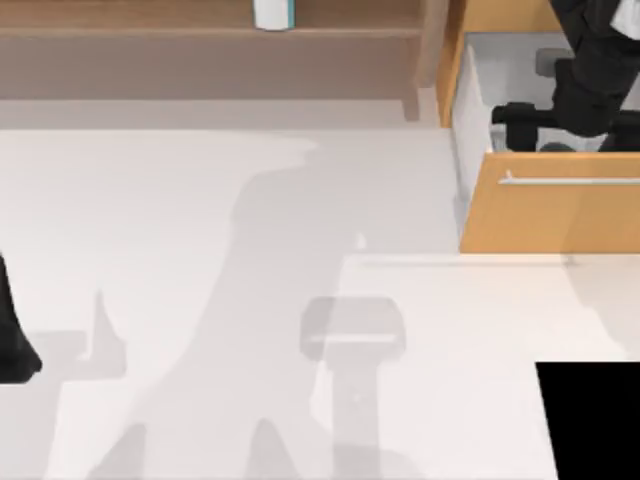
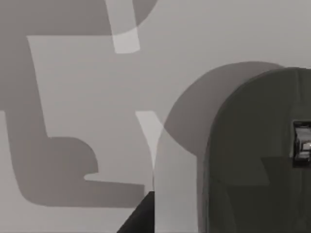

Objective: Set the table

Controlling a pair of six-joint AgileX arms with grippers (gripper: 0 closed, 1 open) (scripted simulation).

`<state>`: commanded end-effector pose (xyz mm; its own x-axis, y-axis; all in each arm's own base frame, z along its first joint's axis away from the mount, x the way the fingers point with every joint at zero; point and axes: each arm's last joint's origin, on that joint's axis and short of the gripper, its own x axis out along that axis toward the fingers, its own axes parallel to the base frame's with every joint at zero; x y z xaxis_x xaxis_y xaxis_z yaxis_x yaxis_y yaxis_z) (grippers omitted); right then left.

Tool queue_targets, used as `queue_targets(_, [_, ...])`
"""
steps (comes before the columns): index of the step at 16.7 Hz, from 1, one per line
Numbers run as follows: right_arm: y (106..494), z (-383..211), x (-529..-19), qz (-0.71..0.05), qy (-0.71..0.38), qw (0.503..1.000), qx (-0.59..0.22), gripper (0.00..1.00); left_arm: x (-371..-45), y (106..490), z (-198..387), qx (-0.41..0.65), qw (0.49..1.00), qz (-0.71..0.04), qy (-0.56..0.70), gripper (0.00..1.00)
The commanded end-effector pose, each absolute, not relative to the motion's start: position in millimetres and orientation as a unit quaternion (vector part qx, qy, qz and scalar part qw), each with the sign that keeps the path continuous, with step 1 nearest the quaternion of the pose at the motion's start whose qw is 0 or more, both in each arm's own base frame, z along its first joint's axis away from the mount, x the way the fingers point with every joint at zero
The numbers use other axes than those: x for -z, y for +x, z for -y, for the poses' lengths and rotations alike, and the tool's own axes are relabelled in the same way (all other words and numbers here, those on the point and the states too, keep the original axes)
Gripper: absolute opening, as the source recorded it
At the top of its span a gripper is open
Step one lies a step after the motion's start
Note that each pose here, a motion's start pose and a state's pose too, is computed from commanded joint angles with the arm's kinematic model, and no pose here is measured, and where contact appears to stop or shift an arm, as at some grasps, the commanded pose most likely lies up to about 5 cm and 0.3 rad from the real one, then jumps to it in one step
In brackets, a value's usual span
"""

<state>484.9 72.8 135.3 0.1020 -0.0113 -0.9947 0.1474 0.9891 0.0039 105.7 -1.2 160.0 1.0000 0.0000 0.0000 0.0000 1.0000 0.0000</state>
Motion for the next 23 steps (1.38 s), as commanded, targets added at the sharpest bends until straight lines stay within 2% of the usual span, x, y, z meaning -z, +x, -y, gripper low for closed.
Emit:
queue_targets(7, [485,-73,-135,-0.668,0.051,0.741,0.054,0.02,-160,106,1,0.0,1.0,0.0,0.0,1.0])
queue_targets(17, [485,-74,-135,-0.668,0.051,0.741,0.053,0.0,-160,106,1,0.0,1.0,0.0,0.0,1.0])
queue_targets(23, [470,-73,-172,-0.651,0.046,0.756,0.048,0.0,-160,106,1,0.0,1.0,0.0,0.0,1.0])
